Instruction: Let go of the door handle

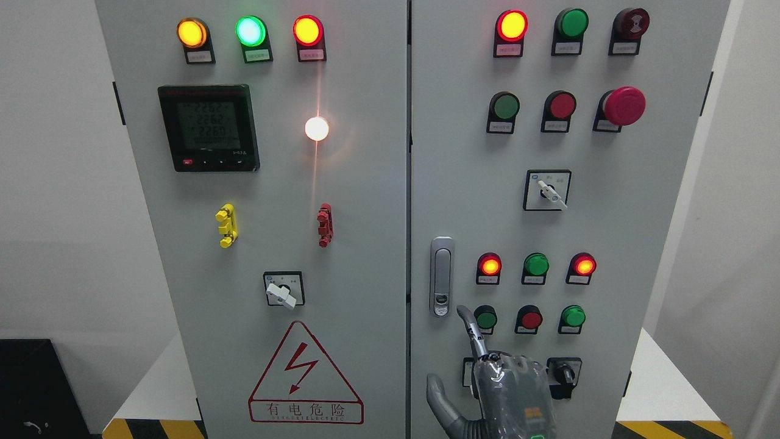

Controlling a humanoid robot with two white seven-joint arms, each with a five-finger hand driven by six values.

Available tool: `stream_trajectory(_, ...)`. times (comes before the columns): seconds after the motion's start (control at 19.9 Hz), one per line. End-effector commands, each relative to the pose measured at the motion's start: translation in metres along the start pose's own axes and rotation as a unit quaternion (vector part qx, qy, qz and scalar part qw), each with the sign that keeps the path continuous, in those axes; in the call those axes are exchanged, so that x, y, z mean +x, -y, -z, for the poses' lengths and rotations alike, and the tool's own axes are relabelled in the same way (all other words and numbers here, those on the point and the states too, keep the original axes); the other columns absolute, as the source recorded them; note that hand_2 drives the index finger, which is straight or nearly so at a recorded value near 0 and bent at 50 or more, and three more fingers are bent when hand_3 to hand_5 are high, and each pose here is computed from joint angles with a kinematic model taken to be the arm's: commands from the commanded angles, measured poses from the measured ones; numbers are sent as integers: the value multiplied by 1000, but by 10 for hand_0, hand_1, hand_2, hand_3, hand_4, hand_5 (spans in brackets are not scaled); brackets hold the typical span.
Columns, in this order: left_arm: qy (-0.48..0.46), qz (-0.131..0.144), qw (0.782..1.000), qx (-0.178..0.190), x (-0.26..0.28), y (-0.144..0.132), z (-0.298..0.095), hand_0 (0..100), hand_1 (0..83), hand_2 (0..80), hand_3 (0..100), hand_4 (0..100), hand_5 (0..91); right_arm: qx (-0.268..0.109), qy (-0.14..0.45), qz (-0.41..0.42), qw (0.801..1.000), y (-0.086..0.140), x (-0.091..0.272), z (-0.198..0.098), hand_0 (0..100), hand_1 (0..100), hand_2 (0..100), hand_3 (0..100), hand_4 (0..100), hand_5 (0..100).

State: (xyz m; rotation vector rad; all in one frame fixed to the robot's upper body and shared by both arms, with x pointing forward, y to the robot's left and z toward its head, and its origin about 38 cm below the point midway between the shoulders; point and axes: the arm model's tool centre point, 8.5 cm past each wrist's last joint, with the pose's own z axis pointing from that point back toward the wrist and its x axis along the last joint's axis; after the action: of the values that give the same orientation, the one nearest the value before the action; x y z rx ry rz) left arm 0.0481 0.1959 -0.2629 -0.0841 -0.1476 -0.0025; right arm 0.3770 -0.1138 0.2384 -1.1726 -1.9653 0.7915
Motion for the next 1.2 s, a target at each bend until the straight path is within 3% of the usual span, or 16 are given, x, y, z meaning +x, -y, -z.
stream_trajectory(0.0, 0, 0, 1000, 0, 0, 0, 0, 120, 556, 0, 0, 0, 0, 13, 5, -36, 999, -12, -1, 6, 476, 390, 4, 1000, 1000, 1000)
stream_trajectory(1.15, 0, 0, 1000, 0, 0, 0, 0, 120, 556, 0, 0, 0, 0, 17, 8, -74, 997, -18, -3, 18, 464, 383, 3, 1000, 1000, 1000)
